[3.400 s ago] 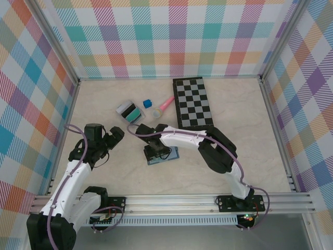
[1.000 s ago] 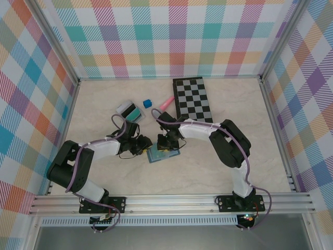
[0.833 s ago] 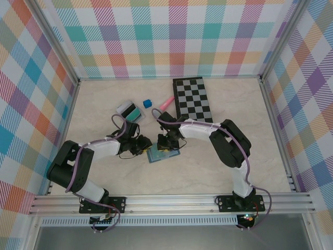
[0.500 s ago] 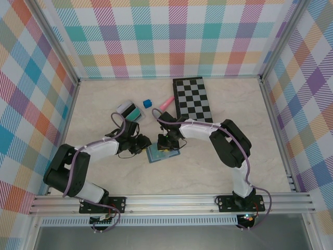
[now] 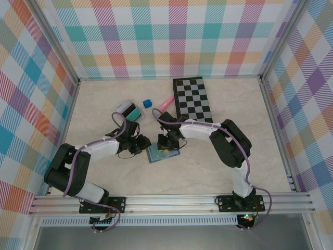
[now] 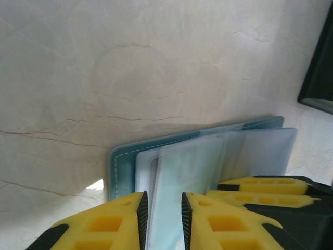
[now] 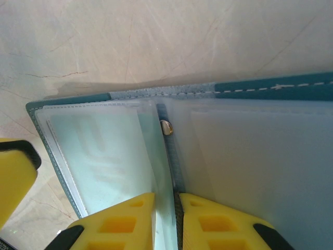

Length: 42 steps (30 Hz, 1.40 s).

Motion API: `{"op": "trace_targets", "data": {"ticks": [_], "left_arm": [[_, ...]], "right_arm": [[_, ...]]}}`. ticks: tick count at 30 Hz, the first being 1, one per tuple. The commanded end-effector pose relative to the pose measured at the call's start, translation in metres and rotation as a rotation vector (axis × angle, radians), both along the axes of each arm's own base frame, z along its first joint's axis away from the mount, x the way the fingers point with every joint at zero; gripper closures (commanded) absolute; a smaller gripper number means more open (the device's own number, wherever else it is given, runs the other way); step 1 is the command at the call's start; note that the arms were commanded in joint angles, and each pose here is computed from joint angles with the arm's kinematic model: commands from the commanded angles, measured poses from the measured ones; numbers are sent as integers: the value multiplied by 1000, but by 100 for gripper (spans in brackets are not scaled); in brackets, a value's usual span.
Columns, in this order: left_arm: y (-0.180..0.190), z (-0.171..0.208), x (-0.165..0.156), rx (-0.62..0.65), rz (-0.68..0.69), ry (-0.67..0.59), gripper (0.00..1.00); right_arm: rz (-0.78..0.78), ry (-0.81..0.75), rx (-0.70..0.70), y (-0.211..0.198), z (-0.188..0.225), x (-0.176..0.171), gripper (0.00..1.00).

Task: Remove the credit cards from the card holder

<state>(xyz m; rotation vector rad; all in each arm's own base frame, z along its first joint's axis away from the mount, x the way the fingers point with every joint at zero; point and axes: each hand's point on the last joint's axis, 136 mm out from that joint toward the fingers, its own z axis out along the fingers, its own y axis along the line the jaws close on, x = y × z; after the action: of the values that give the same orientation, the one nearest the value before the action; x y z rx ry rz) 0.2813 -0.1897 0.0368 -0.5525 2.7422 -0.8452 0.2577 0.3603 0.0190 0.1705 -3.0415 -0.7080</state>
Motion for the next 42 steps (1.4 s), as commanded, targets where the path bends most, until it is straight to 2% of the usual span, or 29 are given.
{"op": "trace_targets", "data": {"ticks": [1,5,14,23,32,42], "left_arm": [[-14,9,6,-28,-37,-27,77],[-15,7,5,-29,-41,-21,80],[-16,-1,4,-25,-42,-4,78],[-16,1,5,-22,-46,-15,84],[-12,-10,3,9,-38,17,77],[-35,-8,-3,-102,-150,12,76]], "right_arm": [[3,55,-47,-7,-27,-14,82],[3,58,-45,-7,-27,-14,83],[5,63,-45,-7,-28,-15,83],[5,65,-46,-7,-29,-15,83],[7,67,-43,-7,-30,-15,83],[33,87,1,1,-30,-19,83]]}}
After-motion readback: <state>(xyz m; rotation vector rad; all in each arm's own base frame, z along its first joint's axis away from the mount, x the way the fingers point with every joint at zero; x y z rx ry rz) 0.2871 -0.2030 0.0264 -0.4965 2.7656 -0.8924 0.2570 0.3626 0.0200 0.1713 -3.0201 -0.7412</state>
